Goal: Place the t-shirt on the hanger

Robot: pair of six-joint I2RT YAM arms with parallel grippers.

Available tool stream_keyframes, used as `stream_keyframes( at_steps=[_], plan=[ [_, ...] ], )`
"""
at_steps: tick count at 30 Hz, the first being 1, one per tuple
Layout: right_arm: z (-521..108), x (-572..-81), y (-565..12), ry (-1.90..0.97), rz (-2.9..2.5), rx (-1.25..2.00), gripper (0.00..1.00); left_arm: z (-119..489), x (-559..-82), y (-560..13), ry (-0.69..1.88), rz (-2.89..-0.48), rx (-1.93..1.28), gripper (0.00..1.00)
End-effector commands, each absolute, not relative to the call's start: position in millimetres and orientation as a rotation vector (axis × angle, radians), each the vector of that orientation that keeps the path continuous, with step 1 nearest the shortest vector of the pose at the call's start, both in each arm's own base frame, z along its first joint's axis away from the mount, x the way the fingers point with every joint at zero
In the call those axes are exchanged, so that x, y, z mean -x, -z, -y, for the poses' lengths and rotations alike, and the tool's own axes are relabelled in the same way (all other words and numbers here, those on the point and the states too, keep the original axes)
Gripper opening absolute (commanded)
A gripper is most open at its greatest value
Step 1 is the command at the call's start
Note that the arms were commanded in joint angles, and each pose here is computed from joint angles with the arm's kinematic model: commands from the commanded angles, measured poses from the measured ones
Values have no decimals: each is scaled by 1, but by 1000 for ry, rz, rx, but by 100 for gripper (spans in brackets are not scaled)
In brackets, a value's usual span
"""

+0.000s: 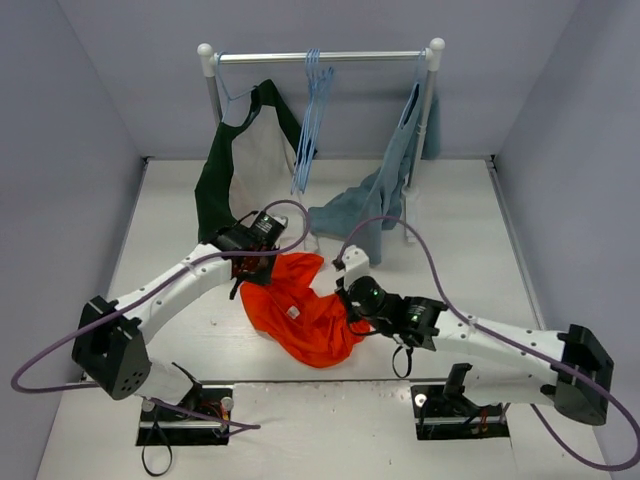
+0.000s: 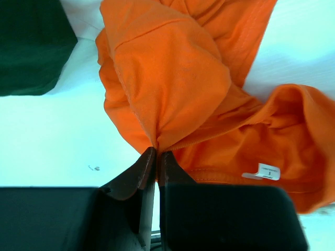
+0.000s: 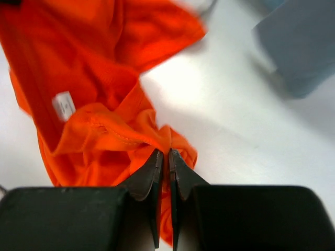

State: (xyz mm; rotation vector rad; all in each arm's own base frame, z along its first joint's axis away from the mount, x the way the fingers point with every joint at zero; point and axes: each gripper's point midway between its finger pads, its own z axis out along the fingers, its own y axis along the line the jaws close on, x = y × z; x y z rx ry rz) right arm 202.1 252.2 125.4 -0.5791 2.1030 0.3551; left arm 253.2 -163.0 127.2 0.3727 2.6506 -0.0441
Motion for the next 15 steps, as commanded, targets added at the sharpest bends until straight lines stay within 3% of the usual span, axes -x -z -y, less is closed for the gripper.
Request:
stream_keyframes(
  at_steps=[1, 6, 11, 15],
  plan=[
    [-214, -227, -219, -265, -1900, 388, 1, 164, -260, -184, 158, -2512, -188, 0],
    [-194, -216, -204, -270, -1987, 285, 9, 158, -258, -196, 192, -2452, -28, 0],
    [-197, -205, -184, -360, -2075, 172, 42, 171, -247, -175, 284, -2449, 92, 0],
    [-212, -209, -182, -355, -2109, 163, 58, 176, -239, -147, 299, -2474, 116, 0]
  ],
)
